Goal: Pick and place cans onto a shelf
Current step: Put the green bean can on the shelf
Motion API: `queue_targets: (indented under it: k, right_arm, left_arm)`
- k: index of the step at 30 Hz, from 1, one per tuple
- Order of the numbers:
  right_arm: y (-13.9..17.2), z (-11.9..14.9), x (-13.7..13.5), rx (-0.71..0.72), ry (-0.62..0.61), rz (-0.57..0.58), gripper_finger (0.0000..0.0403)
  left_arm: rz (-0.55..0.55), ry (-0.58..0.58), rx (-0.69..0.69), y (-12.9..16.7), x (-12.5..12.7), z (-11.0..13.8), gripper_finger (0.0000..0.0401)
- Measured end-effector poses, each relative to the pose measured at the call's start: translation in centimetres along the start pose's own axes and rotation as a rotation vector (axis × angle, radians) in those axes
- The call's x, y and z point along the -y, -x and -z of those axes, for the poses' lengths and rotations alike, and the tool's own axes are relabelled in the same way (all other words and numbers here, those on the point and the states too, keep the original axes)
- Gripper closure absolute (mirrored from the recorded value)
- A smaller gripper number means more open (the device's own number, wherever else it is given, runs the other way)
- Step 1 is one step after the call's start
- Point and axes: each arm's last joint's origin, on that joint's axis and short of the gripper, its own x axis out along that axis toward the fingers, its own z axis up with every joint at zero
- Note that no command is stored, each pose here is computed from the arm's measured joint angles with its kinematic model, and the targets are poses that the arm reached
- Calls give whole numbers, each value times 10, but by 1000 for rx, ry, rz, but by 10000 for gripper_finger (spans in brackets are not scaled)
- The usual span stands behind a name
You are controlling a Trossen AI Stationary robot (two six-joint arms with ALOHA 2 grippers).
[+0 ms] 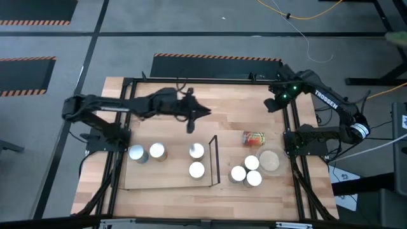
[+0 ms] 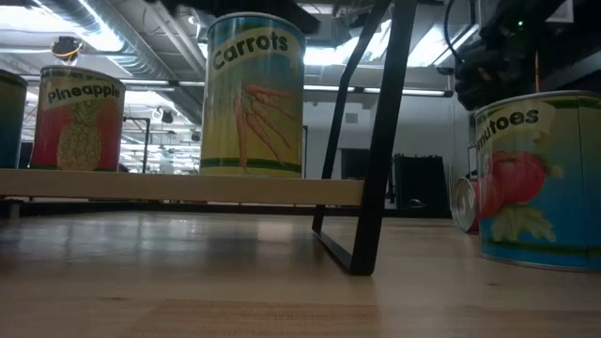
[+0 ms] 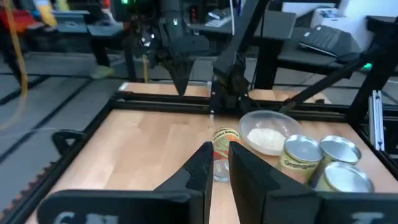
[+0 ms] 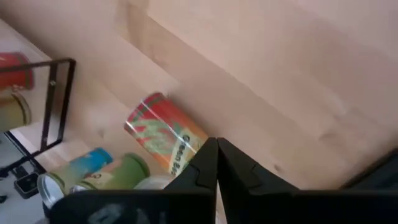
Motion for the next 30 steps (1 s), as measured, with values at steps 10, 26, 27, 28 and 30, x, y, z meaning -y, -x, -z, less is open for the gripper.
queue_targets:
  k: [10,26,27,28,30]
  right_arm:
    - [-24,13,-6,-127,-30,16,393]
    - [-73,43,7,-302,-69,50,393]
    - [-76,44,8,-309,-71,52,393]
    - [-78,46,10,-313,-72,52,393]
    - [-84,48,12,-314,-70,48,393]
  left_arm:
    - [207,50,-74,-89,-52,-5,358]
    - [318,167,-334,-184,-74,30,358]
    - [316,169,-342,-186,-74,34,358]
    - [314,175,-357,-186,-74,36,358]
    - [314,175,-367,-190,-72,42,358]
